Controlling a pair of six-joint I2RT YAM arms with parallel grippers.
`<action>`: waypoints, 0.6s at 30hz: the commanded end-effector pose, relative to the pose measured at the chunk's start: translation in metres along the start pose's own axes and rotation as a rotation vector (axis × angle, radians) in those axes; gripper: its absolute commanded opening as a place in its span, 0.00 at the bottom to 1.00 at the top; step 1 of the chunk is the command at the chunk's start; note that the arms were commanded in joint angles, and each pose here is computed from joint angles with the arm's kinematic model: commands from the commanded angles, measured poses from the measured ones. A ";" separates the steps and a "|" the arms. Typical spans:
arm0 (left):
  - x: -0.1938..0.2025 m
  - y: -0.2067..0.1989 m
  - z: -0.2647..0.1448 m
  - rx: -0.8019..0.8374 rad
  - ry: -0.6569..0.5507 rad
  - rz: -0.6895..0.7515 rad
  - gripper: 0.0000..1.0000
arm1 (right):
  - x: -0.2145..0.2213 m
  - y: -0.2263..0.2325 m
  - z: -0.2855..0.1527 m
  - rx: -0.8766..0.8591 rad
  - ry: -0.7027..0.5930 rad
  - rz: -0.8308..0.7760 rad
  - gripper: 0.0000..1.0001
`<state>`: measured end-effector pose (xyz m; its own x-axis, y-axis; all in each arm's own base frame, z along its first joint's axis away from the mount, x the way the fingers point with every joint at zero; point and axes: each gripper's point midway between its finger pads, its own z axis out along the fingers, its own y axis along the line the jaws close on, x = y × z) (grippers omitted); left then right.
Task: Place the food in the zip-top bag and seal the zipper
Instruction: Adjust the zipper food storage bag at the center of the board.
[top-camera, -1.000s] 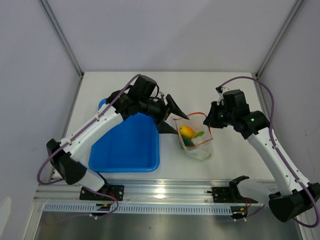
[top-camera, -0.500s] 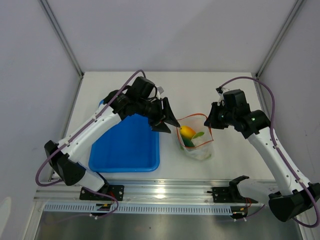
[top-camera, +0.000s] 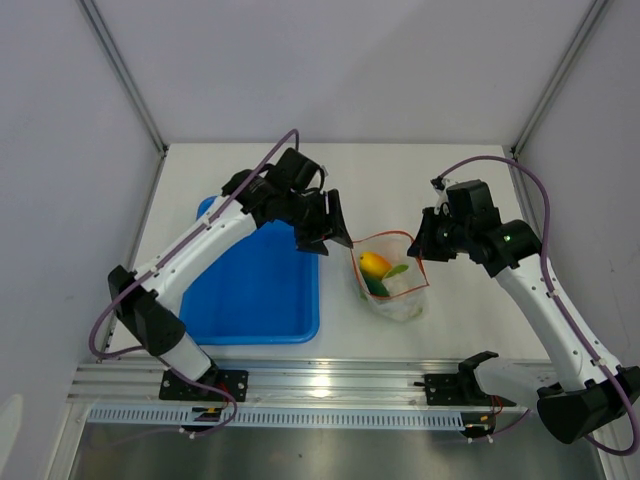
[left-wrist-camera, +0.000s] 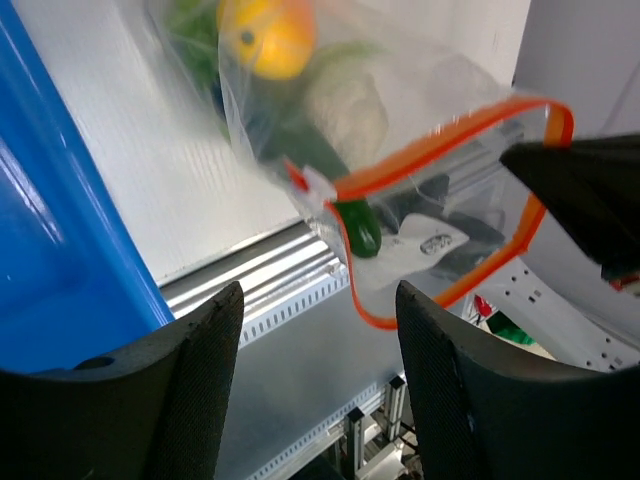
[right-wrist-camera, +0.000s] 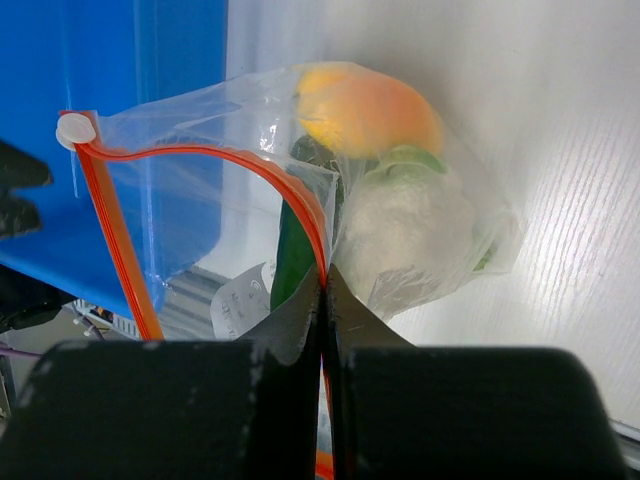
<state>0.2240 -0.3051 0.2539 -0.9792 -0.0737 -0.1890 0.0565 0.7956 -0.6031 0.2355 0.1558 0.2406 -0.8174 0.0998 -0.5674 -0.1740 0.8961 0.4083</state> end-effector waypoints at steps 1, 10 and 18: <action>-0.033 -0.009 0.003 0.016 -0.075 0.044 0.66 | -0.007 0.008 -0.012 -0.024 -0.024 -0.003 0.00; -0.049 -0.014 0.023 0.079 -0.036 -0.002 0.66 | -0.004 0.005 -0.016 -0.014 -0.019 -0.004 0.00; -0.048 -0.026 0.035 0.137 0.027 -0.036 0.62 | -0.004 0.003 -0.015 -0.002 -0.012 -0.016 0.00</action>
<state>0.2694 -0.3286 0.2286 -0.9875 -0.0881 -0.1309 0.0169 0.7655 -0.6432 0.2291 0.1531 0.2370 -0.8327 0.0916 -0.5462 -0.1645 0.9008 0.4018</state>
